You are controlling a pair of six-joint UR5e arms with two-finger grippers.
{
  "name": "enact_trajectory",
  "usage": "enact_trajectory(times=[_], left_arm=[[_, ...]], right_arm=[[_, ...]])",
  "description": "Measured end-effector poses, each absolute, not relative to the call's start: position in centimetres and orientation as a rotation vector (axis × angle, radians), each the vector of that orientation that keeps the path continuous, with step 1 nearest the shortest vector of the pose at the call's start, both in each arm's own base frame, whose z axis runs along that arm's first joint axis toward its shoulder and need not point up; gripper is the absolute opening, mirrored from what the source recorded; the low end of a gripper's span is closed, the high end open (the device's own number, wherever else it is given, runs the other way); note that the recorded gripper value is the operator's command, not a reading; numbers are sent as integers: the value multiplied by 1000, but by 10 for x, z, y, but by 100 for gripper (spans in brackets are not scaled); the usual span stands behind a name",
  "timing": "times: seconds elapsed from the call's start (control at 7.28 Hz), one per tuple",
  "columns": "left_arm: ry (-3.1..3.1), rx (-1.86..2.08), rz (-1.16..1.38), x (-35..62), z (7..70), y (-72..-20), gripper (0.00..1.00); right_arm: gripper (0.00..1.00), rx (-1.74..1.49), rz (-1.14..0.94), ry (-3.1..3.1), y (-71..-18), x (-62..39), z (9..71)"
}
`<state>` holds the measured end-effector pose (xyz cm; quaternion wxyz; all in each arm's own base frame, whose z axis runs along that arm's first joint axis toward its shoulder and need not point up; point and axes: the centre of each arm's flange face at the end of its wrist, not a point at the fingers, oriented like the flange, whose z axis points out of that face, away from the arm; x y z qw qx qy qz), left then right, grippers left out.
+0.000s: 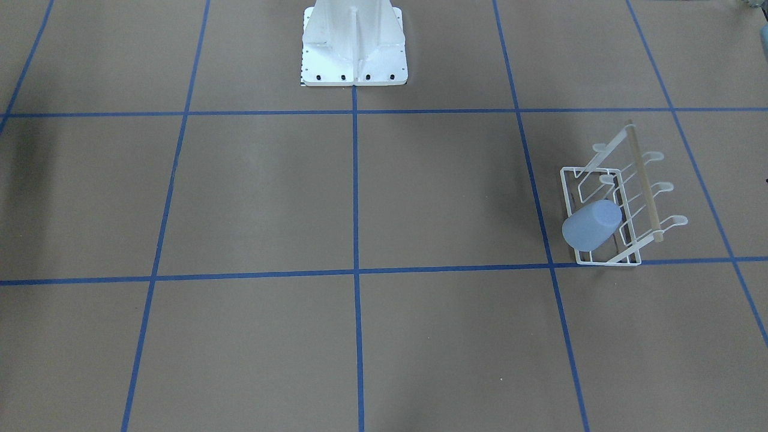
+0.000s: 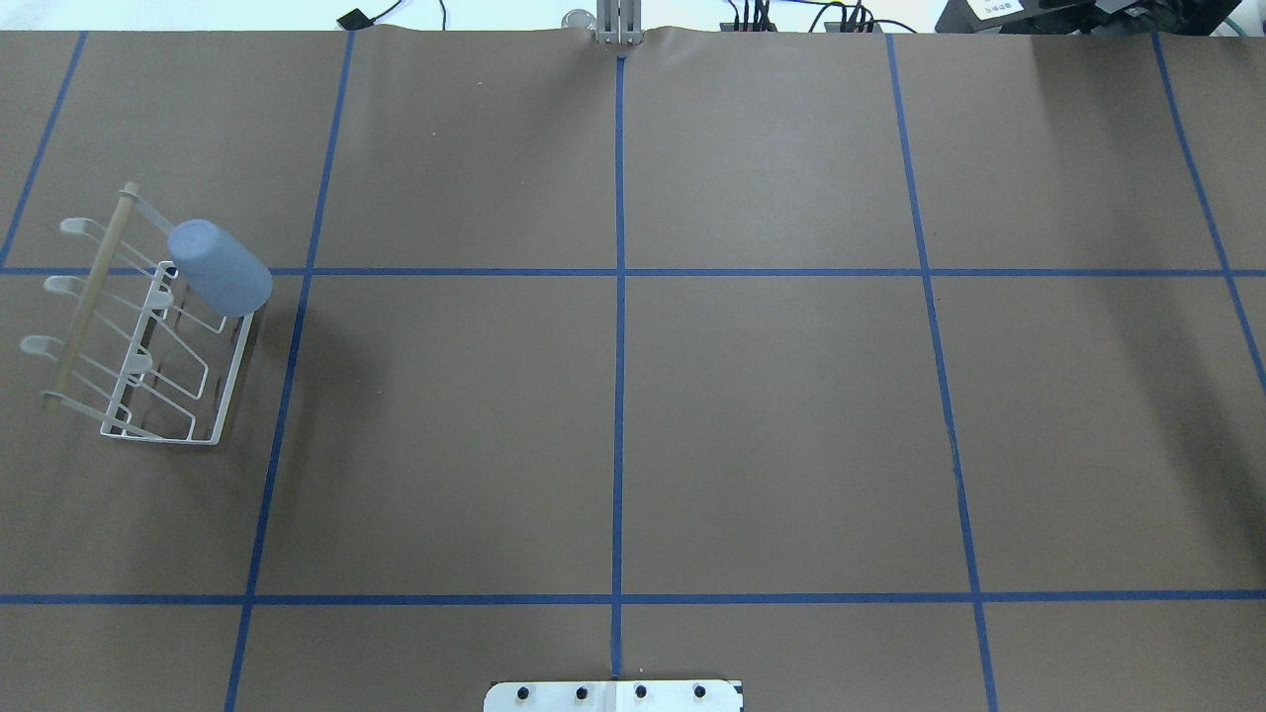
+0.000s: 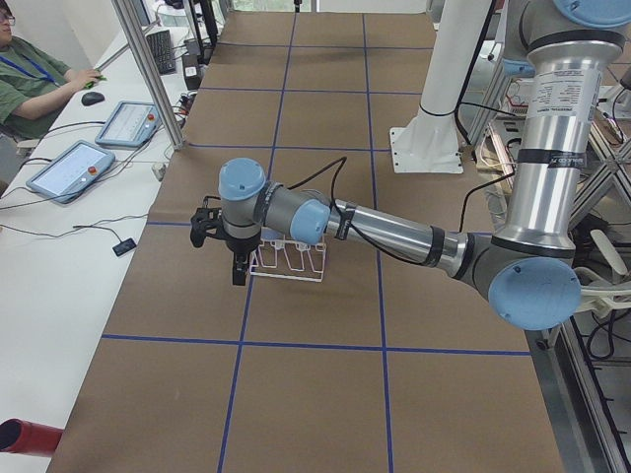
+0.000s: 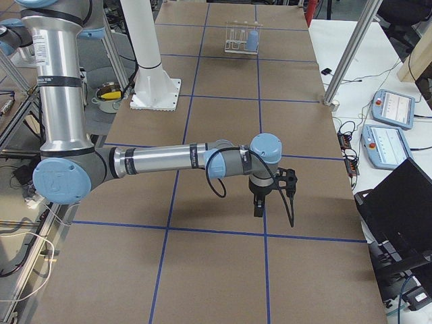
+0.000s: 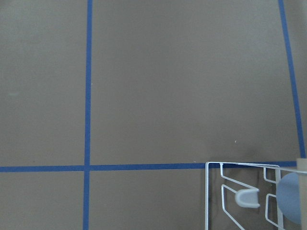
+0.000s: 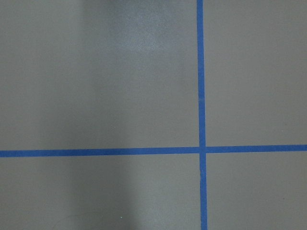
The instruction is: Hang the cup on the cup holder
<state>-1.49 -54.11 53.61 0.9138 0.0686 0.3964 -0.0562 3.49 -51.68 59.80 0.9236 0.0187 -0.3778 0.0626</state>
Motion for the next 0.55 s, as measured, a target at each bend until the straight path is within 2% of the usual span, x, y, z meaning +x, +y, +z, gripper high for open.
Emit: enact_trajectory(times=[0.55], left_arm=[[766,66,-133,-55,622,-499,98]], right_arm=[[100,0,95,-768,-470,48,640]])
